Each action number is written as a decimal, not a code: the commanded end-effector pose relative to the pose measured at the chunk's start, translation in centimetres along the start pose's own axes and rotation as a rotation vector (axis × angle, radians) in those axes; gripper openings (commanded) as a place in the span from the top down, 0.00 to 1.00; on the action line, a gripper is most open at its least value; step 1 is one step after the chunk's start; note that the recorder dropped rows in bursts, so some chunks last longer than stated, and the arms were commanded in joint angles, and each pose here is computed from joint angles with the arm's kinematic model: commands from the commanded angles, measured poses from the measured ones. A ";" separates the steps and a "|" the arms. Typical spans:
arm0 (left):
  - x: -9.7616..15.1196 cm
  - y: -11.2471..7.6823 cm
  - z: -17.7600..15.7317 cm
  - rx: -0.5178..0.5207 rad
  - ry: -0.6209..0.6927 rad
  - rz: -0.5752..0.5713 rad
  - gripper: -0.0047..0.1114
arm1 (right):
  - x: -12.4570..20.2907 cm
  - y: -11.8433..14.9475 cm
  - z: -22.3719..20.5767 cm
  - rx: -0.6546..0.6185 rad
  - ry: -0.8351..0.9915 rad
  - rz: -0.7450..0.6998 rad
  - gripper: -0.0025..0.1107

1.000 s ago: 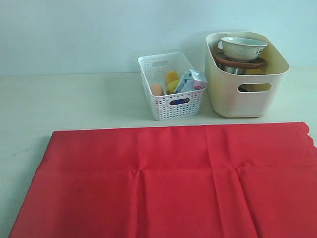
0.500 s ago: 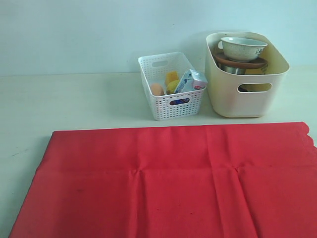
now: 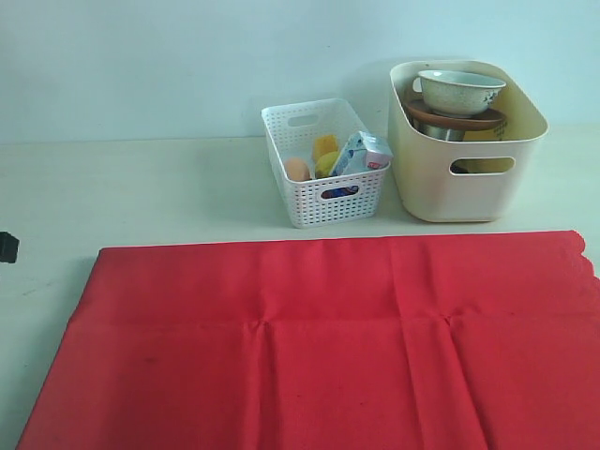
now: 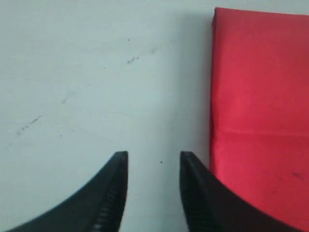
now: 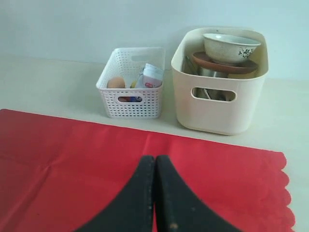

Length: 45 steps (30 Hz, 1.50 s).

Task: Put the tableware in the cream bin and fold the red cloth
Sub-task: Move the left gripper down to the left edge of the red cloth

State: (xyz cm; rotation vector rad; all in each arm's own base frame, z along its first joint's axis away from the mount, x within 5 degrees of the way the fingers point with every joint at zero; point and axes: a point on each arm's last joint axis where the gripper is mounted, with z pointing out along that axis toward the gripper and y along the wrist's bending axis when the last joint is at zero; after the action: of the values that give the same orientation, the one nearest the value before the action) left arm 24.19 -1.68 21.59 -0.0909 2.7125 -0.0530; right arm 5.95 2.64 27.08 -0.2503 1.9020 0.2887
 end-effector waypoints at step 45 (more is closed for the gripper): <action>0.9 1.1 11.5 0.415 0.607 -0.102 0.42 | 0.0 0.4 -0.1 -0.035 -0.012 0.052 0.98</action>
State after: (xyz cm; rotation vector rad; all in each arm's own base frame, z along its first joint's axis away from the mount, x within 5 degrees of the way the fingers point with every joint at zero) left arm 28.30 -1.55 10.91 -0.1062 3.1697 -0.8899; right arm 5.86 2.93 27.11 -0.2259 1.9065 0.3547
